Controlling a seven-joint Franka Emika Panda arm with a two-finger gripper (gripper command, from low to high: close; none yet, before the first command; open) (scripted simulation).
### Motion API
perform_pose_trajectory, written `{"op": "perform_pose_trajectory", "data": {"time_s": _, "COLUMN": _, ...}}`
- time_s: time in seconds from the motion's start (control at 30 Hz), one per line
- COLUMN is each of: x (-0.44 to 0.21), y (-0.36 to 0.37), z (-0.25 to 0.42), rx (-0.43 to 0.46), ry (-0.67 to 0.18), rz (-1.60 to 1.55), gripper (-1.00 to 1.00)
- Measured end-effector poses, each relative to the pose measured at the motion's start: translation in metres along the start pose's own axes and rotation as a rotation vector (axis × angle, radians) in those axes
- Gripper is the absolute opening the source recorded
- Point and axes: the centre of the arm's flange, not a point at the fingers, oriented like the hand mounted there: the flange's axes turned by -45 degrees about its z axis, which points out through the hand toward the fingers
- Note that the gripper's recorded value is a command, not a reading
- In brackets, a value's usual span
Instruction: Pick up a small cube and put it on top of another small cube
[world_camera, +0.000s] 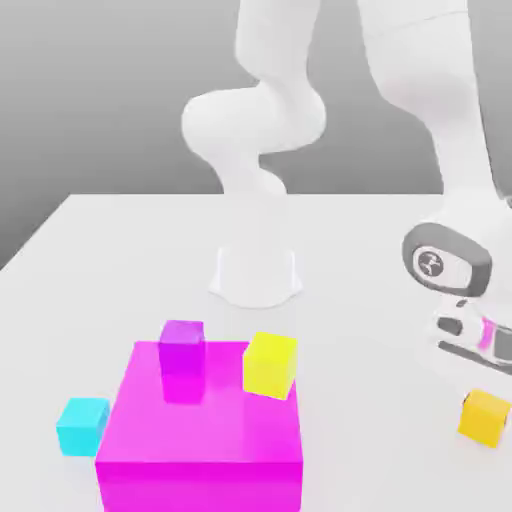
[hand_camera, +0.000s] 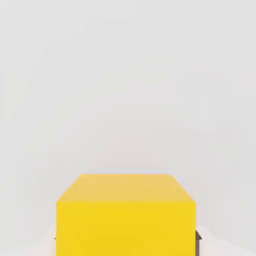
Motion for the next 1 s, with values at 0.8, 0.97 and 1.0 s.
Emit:
{"op": "perform_pose_trajectory", "data": {"time_s": 0.8, "x": 0.335, "y": 0.41, "z": -0.054, "rx": -0.003, "ry": 0.003, "rz": 1.189, "gripper": -1.0}}
{"op": "perform_pose_trajectory", "data": {"time_s": 0.97, "x": 0.333, "y": 0.411, "z": -0.011, "rx": -0.001, "ry": 0.002, "rz": 1.195, "gripper": 1.0}}
{"op": "perform_pose_trajectory", "data": {"time_s": 1.0, "x": 0.333, "y": 0.411, "z": -0.011, "rx": -0.001, "ry": 0.002, "rz": 1.195, "gripper": 1.0}}
